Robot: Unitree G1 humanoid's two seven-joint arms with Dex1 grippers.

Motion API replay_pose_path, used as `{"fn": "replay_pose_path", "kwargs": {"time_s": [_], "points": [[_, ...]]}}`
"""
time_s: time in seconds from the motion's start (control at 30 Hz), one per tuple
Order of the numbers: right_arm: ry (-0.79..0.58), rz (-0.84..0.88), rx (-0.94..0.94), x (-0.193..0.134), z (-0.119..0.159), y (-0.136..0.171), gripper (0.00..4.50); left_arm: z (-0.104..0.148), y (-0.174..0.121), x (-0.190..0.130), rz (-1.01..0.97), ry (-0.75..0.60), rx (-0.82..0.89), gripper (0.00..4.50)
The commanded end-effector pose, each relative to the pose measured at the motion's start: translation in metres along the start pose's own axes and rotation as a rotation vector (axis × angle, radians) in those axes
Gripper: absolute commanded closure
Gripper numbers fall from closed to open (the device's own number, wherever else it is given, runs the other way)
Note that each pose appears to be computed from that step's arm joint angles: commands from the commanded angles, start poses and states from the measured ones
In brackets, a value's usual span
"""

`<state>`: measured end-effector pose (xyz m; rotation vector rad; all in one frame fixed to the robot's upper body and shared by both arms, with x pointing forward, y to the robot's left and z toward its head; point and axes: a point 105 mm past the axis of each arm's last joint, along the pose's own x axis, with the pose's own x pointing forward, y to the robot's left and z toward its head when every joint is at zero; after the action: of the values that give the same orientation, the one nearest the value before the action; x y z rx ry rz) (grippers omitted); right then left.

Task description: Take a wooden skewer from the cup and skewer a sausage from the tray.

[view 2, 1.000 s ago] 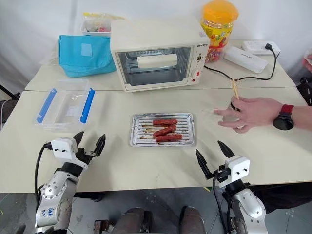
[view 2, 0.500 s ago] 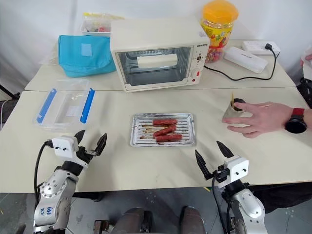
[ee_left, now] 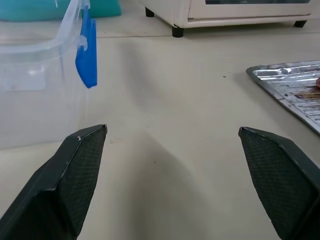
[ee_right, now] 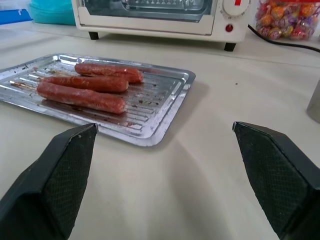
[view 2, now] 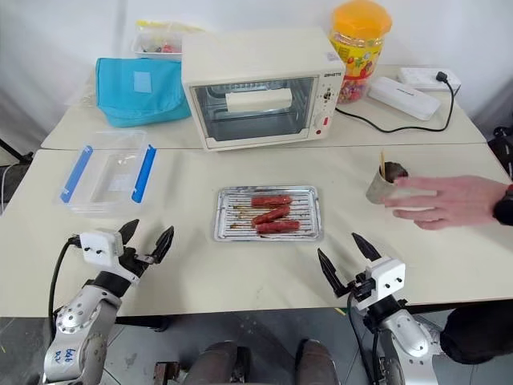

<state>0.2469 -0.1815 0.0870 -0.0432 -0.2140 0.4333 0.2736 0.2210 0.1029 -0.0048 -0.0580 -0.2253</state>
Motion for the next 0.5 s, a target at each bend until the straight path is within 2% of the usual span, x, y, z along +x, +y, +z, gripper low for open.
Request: {"fn": "replay_pose_path", "kwargs": {"time_s": [0.03, 0.3, 0.5], "points": [[-0.054, 0.024, -0.008, -0.001, 0.011, -0.002, 0.00, 0.015, -0.003, -0.004, -0.051, -0.044, 0.024, 0.02], [-0.067, 0.189, -0.041, 0.004, 0.020, 0.003, 0.00, 0.017, -0.013, -0.012, -0.209, -0.026, 0.102, 0.02], [-0.062, 0.326, -0.027, 0.008, 0.018, 0.014, 0.00, 0.018, -0.012, -0.030, -0.302, 0.006, 0.162, 0.02]]}}
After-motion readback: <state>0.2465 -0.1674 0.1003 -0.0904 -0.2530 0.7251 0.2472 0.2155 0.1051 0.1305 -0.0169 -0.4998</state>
